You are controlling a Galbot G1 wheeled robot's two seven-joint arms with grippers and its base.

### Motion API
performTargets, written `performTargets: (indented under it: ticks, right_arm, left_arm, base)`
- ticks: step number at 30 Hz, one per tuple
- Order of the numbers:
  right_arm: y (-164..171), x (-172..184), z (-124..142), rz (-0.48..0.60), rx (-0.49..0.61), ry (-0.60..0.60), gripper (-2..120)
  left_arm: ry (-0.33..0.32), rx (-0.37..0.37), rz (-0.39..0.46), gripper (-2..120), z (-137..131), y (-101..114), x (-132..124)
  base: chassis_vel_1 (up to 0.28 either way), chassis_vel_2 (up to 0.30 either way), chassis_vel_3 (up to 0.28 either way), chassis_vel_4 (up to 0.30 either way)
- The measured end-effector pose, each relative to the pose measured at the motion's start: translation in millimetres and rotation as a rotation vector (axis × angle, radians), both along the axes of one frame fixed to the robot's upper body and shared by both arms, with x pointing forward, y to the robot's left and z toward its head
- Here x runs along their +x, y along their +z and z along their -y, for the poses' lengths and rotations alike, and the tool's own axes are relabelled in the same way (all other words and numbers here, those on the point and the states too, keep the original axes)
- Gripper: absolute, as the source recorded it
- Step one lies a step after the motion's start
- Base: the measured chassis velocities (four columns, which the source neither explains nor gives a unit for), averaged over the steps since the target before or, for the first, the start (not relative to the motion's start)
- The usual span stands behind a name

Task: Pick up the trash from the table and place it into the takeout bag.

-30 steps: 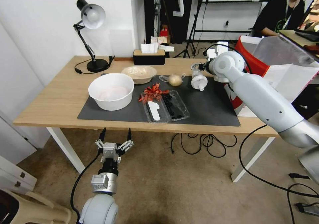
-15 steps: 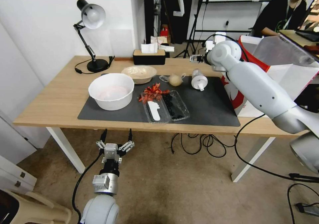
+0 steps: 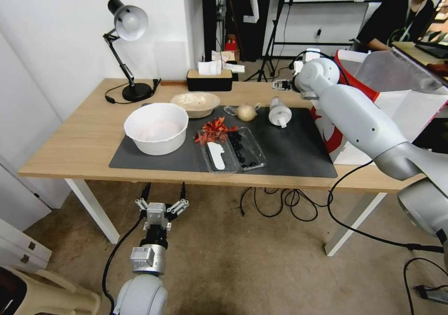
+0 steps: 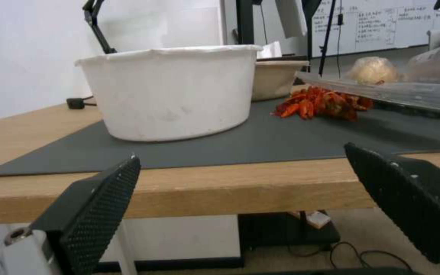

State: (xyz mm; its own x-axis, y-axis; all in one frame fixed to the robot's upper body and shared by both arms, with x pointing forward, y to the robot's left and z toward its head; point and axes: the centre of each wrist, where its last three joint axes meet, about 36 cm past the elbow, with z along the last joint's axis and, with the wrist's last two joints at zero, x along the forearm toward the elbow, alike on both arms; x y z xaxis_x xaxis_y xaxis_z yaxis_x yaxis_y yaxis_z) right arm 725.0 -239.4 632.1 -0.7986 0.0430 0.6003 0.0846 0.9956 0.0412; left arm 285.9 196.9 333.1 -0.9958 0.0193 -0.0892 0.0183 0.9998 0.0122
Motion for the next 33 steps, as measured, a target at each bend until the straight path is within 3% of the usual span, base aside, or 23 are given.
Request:
performTargets:
  ticks: [33]
  right_arm:
    - [-44.9,2.4,-15.4,-0.047,-0.021,0.033,100]
  left_arm:
    - [0.004,-0.002,-0.007,100,-0.6,-5.7,4.4]
  base:
    - [0.000,0.000,0.000,0.000]
